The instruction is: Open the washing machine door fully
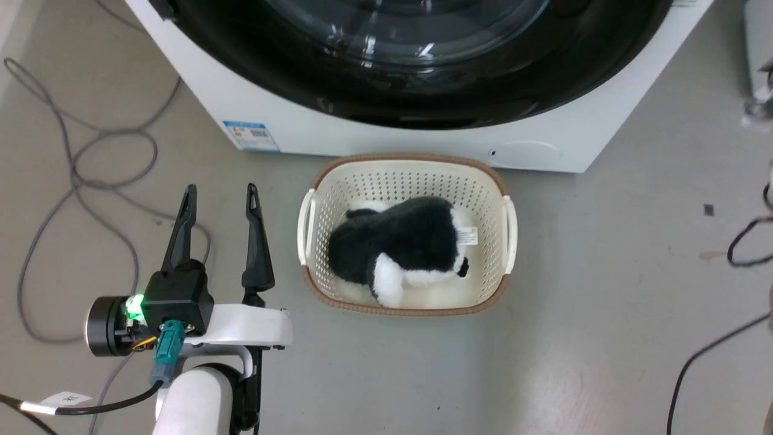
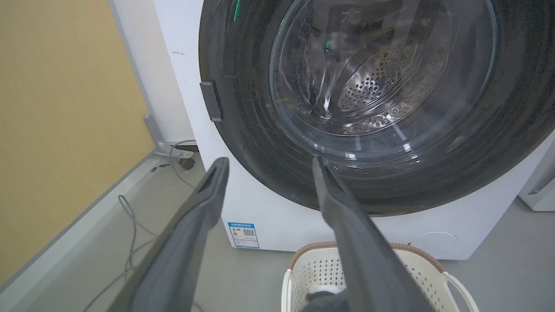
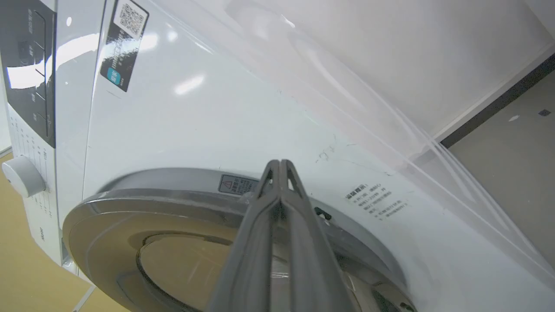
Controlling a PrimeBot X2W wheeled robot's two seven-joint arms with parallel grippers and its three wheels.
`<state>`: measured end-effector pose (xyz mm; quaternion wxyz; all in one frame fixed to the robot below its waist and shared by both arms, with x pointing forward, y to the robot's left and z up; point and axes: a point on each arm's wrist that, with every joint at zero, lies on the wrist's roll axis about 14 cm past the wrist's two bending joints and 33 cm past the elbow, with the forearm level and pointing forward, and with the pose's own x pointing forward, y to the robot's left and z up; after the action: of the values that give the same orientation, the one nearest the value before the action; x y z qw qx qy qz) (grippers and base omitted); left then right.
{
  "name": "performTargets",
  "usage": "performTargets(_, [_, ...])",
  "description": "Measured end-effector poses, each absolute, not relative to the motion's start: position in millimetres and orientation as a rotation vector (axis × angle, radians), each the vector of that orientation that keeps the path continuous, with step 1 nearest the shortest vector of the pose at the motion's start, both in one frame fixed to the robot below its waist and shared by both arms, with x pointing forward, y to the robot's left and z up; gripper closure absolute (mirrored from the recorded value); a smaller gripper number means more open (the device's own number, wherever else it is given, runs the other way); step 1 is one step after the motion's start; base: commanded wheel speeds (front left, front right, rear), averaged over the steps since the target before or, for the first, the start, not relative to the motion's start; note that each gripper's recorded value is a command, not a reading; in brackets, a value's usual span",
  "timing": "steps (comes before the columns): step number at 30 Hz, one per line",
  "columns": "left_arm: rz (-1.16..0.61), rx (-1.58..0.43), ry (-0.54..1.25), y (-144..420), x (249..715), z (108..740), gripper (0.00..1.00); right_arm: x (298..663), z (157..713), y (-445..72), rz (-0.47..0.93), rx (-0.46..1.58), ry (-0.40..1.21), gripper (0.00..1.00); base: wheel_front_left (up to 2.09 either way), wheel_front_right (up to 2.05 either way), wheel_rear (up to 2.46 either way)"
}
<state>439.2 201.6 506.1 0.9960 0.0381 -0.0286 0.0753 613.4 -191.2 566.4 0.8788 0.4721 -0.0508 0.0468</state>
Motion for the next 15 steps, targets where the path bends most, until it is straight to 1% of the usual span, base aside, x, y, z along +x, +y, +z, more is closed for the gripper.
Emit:
performTargets(6, [0.171,0.072,-0.06,205.2,443.1,502.9,0.0,636.6,565.9,-174.7,0.133,1.026,-0.075,1.0,0.0,0.0,0.0])
performTargets(15, [0.195,0.086,-0.072,210.9,450.1,500.5,0.0,660.8,558.8,-155.3,0.173,1.082,-0.012,1.0,0.0,0.0,0.0])
